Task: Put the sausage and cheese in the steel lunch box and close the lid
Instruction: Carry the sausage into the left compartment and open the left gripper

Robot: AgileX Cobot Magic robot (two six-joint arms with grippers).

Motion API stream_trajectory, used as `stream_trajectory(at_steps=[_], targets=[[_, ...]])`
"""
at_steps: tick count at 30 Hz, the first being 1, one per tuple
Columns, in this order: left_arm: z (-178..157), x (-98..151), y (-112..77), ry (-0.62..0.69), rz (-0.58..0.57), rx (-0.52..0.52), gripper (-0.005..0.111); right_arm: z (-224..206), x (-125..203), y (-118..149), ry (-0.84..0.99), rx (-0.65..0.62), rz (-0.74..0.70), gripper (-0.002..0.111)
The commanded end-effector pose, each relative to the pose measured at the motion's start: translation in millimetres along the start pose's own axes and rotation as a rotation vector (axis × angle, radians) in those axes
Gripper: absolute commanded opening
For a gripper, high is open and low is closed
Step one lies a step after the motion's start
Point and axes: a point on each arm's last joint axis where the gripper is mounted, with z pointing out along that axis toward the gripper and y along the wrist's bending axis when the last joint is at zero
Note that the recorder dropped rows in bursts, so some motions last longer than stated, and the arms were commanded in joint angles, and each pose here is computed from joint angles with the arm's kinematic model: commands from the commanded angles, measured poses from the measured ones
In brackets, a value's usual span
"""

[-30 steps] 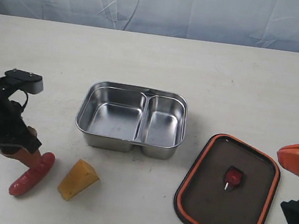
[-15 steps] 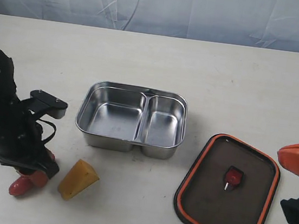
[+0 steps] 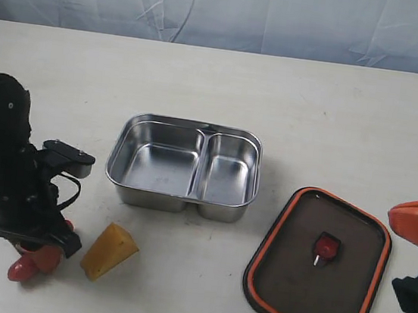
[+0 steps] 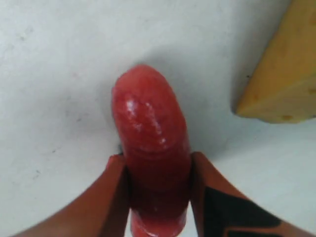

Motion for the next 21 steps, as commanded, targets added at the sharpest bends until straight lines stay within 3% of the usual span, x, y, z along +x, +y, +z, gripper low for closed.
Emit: stream_trajectory(at_steps=[1,4,7,11,16,21], targets=[[-43,-6,-10.3,-0.144,0.035,-0.004,0.0,-1,0,-1,-0.011,0.007,-0.005,-0.001],[-97,-19,-23.0,-0.464,0.052,0.017,0.0,-1,0,-2,-0.013,0.017,-0.013,-0.001],[-120,-45,-32.9,-0.688,0.101,0.099,0.0,-1,0,-2,-0.013,0.019,-0.015,-0.001],[-119,-76,-32.0,-0.709,0.087,0.141,0.002,-1,0,-2,-0.014,0.02,-0.016,-0.001],[-102,-103,-26.3,-0.691,0.106,0.141,0.035,-1,0,-2,-0.014,0.02,-0.016,-0.001],[-86,-105,-24.9,-0.621,0.119,0.16,0.036,-1,0,-2,-0.014,0.02,-0.016,-0.001]])
